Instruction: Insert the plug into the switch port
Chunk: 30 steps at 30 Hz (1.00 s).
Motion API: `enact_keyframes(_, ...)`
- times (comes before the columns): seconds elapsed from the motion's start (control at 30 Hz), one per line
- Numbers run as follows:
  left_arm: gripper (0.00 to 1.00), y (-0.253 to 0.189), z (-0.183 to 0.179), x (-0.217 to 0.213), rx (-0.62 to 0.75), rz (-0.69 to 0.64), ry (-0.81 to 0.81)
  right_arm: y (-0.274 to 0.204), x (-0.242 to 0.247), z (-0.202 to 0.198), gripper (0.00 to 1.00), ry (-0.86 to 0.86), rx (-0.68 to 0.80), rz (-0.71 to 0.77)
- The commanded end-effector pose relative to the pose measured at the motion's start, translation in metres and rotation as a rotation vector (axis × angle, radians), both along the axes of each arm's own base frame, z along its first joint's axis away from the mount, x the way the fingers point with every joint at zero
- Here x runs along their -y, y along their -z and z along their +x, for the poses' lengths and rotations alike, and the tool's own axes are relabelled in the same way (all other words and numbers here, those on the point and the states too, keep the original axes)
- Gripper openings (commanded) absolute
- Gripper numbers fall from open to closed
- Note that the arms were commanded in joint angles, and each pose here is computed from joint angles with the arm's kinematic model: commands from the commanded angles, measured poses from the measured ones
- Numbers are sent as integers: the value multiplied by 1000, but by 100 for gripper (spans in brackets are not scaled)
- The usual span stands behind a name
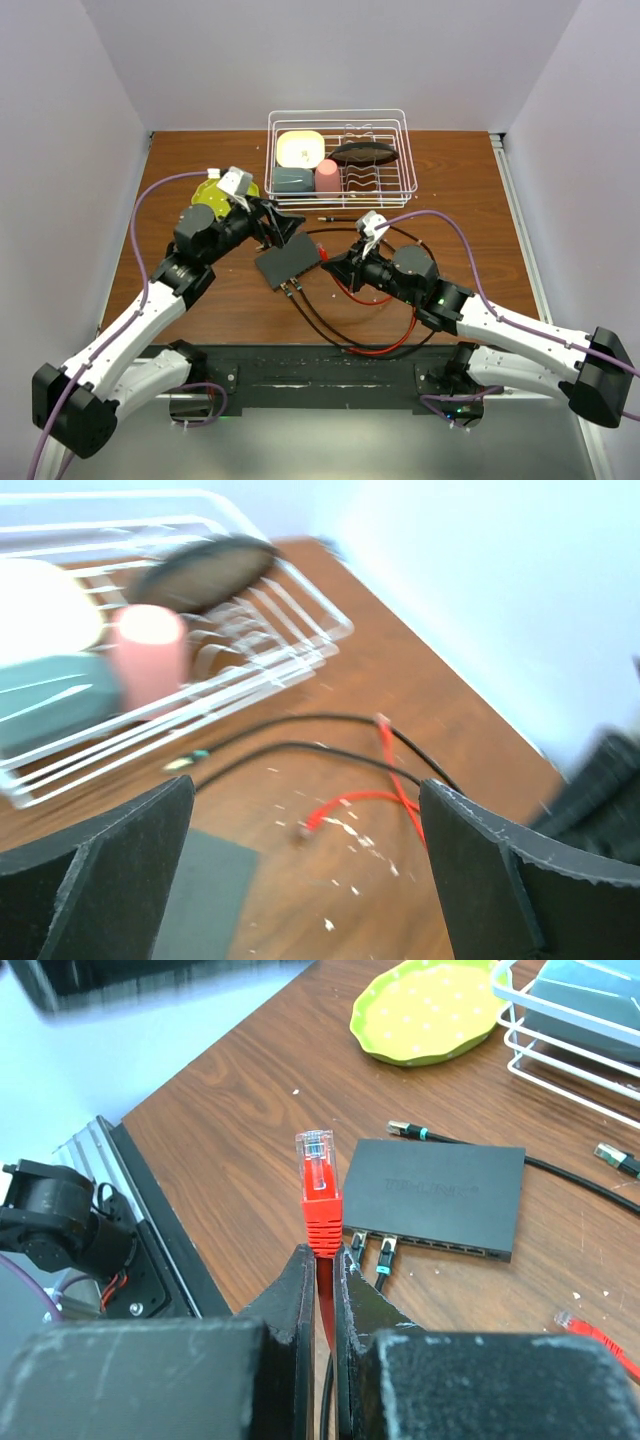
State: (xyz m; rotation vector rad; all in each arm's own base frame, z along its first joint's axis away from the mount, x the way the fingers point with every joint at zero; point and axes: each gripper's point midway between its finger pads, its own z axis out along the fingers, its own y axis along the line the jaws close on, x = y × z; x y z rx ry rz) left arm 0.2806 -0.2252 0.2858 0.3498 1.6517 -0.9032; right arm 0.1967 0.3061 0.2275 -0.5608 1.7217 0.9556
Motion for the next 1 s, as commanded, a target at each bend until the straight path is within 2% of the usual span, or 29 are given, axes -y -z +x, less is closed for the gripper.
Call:
enact_keyframes(0.0, 100, -14, 23, -43, -23, -28, -299, -5, 2, 5, 0, 26, 17, 9)
enact_keyframes(0.27, 100, 9, 36, -48, -85, 62, -353, 13, 0, 11, 0, 47, -27, -52)
enact_keyframes(0.6, 100, 100, 62, -53, -286, 275, -371, 64, -4, 21, 0, 114, -167, -174)
enact_keyframes(0.73, 100, 138, 66, -56, -377, 280, -339, 92, -4, 26, 0, 161, -223, -250)
enact_keyframes(0.97, 100, 182, 71, -56, -468, 207, -290, 140, -7, 30, 0, 255, -297, -419)
